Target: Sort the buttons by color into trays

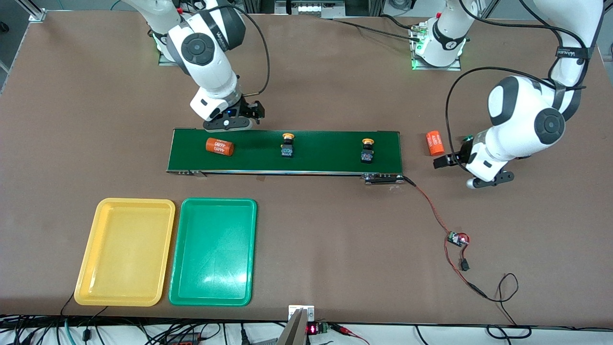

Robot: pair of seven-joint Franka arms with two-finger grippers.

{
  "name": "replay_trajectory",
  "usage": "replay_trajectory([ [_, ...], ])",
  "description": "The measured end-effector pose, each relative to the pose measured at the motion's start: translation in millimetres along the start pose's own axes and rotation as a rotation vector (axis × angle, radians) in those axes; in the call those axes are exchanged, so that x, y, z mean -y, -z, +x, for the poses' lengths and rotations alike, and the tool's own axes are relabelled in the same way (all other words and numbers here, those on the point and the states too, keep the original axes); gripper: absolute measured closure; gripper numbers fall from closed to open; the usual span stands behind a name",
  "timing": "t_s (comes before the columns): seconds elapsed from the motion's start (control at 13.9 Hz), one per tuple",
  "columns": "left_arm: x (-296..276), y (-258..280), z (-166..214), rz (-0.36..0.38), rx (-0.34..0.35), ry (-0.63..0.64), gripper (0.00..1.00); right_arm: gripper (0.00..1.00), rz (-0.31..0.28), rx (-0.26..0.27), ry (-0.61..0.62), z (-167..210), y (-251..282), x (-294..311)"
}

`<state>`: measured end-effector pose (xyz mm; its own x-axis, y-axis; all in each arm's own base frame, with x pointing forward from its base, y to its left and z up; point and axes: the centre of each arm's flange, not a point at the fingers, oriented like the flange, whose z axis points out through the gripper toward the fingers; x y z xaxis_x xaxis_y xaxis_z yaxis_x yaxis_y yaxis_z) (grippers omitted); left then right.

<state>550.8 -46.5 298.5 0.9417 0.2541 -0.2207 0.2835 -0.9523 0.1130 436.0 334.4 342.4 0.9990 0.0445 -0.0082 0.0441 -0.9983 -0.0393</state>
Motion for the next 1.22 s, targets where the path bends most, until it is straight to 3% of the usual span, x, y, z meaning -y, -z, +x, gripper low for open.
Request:
replay_trajectory([
  [0.36,11.8,-41.1,-21.4,0.031,0.095,0.009,0.0,0.0,-0.018,-0.007,-0.021,7.6,-13.8,20.5],
  [0.58,16.2,-57.8,-26.2,0.042,0.125,0.008,0.0,0.0,0.007,-0.035,-0.027,17.8,-16.4,21.9],
  [0.86,30.9,-76.7,-18.9,0.068,0.116,-0.004,0.0,0.0,0.02,-0.037,-0.069,34.1,-26.8,18.0],
  [1.22,39.3,-115.6,-25.6,0.055,0.095,-0.005,0.0,0.0,-0.022,-0.016,-0.066,33.3,-54.5,20.1],
])
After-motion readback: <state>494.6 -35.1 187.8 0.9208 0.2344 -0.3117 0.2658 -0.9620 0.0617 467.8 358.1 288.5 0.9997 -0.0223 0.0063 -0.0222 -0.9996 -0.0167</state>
